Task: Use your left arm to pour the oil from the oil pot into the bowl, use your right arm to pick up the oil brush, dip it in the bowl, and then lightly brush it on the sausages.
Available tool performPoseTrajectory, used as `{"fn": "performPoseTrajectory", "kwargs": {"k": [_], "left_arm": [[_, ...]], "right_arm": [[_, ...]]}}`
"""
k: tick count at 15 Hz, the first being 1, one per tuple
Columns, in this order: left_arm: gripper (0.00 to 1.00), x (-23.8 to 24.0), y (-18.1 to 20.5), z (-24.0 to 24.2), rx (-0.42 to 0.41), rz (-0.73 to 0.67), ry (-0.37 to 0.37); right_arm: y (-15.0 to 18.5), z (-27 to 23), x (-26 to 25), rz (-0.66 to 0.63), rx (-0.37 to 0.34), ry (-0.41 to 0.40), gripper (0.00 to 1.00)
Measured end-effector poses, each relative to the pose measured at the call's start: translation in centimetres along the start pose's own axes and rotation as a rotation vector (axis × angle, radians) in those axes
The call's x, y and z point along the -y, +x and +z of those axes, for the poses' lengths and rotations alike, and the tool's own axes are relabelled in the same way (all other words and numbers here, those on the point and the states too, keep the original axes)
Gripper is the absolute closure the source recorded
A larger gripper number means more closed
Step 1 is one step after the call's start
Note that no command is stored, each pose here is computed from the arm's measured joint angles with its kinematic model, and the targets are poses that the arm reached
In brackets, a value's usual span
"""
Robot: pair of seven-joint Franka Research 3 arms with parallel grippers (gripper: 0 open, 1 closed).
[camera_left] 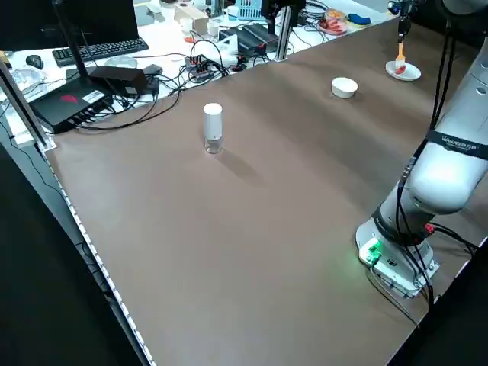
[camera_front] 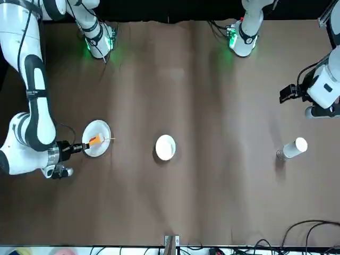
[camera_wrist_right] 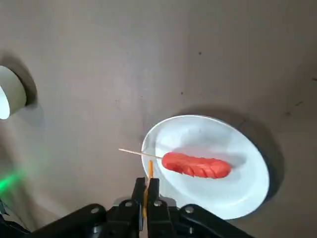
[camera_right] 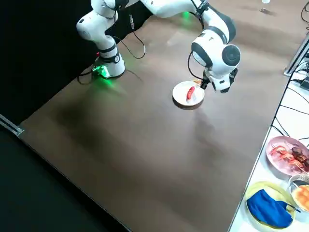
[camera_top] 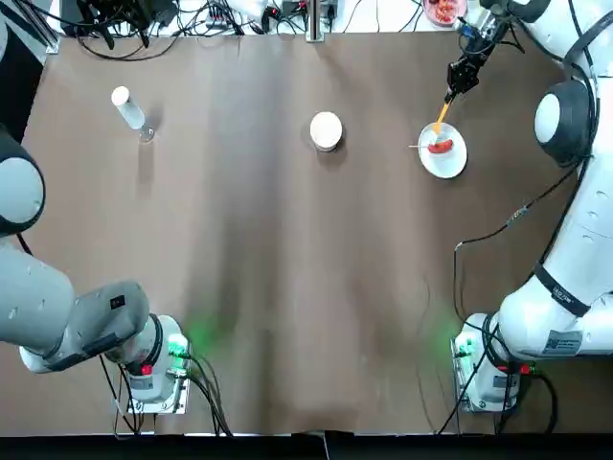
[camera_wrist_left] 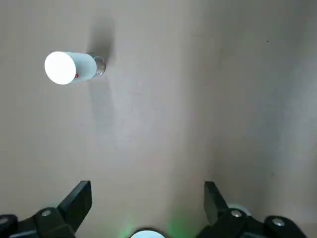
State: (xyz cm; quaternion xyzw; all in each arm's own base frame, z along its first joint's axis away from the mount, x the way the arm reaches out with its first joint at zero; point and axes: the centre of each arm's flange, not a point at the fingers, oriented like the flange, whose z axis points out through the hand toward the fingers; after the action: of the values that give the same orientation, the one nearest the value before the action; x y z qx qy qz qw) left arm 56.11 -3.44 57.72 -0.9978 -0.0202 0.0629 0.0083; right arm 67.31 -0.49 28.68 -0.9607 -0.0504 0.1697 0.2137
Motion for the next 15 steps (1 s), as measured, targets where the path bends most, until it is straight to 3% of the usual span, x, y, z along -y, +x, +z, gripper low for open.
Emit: {"fn": "performPoseTrajectory", "kwargs": {"k": [7,15], "left_arm": [[0.0,0.2,0.0,0.0,-0.001,-0.003,0.0],[0.0,0.2,-0.2,-0.3,-0.006,-0.004,0.001]], "right_arm": [[-0.3,-0.5,-2.7,-0.038,-0.007,-0.034,0.95],[-0.5,-1.5,-7.1,-0.145,-0.08,-0.078,0.95]]}}
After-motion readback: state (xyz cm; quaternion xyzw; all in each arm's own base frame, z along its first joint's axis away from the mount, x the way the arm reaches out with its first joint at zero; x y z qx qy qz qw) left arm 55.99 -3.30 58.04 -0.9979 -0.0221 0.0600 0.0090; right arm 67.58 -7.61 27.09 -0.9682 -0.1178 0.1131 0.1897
